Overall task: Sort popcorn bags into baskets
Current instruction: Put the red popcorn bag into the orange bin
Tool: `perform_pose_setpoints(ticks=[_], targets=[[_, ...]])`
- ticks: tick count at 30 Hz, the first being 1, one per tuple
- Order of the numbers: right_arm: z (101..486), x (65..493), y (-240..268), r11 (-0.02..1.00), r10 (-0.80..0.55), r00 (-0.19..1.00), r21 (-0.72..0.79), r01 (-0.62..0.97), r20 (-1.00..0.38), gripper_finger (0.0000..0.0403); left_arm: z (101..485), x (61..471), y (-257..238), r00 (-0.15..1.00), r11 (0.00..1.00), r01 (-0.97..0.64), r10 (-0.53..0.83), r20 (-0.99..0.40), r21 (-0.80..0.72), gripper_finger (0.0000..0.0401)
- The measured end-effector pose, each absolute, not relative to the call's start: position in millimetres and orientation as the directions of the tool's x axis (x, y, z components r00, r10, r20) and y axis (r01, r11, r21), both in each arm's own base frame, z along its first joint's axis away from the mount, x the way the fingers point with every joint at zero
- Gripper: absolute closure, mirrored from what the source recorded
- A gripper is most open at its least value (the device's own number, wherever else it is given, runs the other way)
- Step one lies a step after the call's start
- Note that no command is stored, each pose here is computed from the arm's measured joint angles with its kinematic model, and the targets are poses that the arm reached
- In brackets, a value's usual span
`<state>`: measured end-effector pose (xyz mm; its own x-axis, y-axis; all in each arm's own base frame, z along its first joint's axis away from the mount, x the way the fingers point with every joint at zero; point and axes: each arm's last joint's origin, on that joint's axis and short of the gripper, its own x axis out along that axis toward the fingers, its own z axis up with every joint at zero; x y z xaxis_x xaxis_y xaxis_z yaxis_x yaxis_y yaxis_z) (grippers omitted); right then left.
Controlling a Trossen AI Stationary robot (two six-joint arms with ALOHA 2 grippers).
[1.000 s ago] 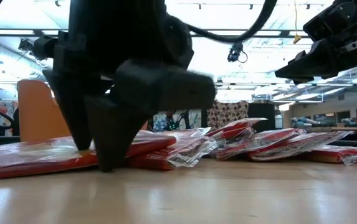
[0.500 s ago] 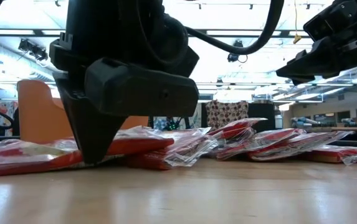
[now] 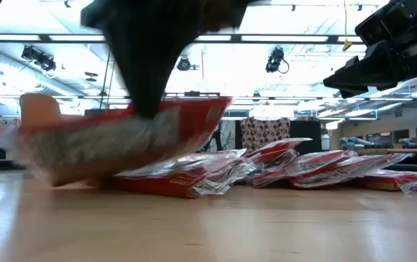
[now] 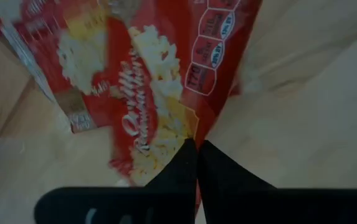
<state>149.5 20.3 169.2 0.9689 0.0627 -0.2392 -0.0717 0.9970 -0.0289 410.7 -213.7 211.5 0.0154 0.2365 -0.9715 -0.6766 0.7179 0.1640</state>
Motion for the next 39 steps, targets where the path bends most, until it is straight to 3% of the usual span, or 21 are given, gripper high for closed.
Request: perform_pose_setpoints(ticks=[9, 18, 31, 39], targets=[[169, 150, 20, 0.997, 0.062, 0.969, -0.03, -0.071, -0.239, 0.0327, 290, 404, -169, 0.197, 0.671, -0.741, 0.253, -0.947, 0.025, 0.0395], [168, 149, 20, 0.997, 0.062, 0.966, -0.024, -0.07, -0.25, 0.0327, 346, 395, -101, 0.291, 0.684, -0.729, 0.282, -0.914, -0.021, 0.0396], [159, 147, 20, 0.998, 0.054, 0.937, -0.014, -0.062, -0.346, 0.0327, 368, 327, -7, 0.177, 0.679, -0.725, 0.342, -0.923, 0.112, 0.0396], [161, 147, 19, 0.999, 0.032, 0.946, 0.004, -0.033, -0.323, 0.0327, 321, 282, 20, -0.052, 0.603, -0.772, 0.256, -0.965, 0.202, 0.0396]])
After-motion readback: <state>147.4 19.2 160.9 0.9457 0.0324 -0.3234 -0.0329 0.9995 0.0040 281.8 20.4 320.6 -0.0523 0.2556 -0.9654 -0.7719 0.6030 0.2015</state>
